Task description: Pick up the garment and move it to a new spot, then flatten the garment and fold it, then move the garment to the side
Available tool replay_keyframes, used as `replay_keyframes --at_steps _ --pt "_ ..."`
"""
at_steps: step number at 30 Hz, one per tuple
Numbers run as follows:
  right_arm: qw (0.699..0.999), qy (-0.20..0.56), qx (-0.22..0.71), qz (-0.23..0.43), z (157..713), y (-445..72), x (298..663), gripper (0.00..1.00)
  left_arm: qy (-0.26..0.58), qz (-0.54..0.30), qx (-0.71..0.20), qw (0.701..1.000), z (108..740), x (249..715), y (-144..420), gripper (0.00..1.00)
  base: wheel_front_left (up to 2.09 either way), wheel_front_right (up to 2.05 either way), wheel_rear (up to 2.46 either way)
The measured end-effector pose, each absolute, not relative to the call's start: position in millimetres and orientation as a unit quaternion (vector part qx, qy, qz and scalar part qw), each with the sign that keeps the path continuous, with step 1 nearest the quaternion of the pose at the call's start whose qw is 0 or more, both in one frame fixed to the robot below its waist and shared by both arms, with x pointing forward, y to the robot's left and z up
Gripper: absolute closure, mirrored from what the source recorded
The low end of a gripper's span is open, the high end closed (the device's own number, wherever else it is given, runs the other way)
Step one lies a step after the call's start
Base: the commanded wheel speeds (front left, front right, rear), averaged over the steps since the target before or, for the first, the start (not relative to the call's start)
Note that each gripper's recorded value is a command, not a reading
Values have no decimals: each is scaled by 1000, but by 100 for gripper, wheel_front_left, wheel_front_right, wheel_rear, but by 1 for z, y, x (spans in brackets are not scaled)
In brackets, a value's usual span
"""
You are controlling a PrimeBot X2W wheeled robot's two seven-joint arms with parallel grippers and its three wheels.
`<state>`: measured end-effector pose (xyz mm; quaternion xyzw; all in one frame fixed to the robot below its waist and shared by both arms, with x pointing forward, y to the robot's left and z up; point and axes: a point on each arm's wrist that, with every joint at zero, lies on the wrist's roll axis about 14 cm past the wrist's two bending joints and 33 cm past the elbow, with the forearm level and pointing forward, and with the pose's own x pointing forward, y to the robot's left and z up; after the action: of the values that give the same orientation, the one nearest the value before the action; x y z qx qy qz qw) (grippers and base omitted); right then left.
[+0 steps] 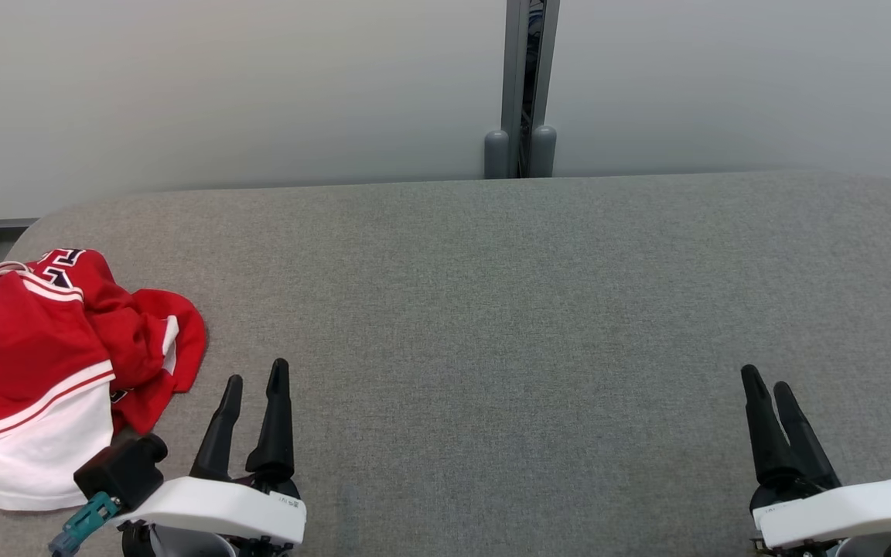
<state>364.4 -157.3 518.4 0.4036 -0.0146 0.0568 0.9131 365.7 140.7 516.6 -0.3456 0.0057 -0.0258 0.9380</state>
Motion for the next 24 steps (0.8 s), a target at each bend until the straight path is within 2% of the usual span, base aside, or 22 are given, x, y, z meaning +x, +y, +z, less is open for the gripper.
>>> replay_keyframes --at_steps 24 --pt "958 -47 269 89 532 -139 371 0 -29 -24 -204 978 527 370 137 0 0 0 0"
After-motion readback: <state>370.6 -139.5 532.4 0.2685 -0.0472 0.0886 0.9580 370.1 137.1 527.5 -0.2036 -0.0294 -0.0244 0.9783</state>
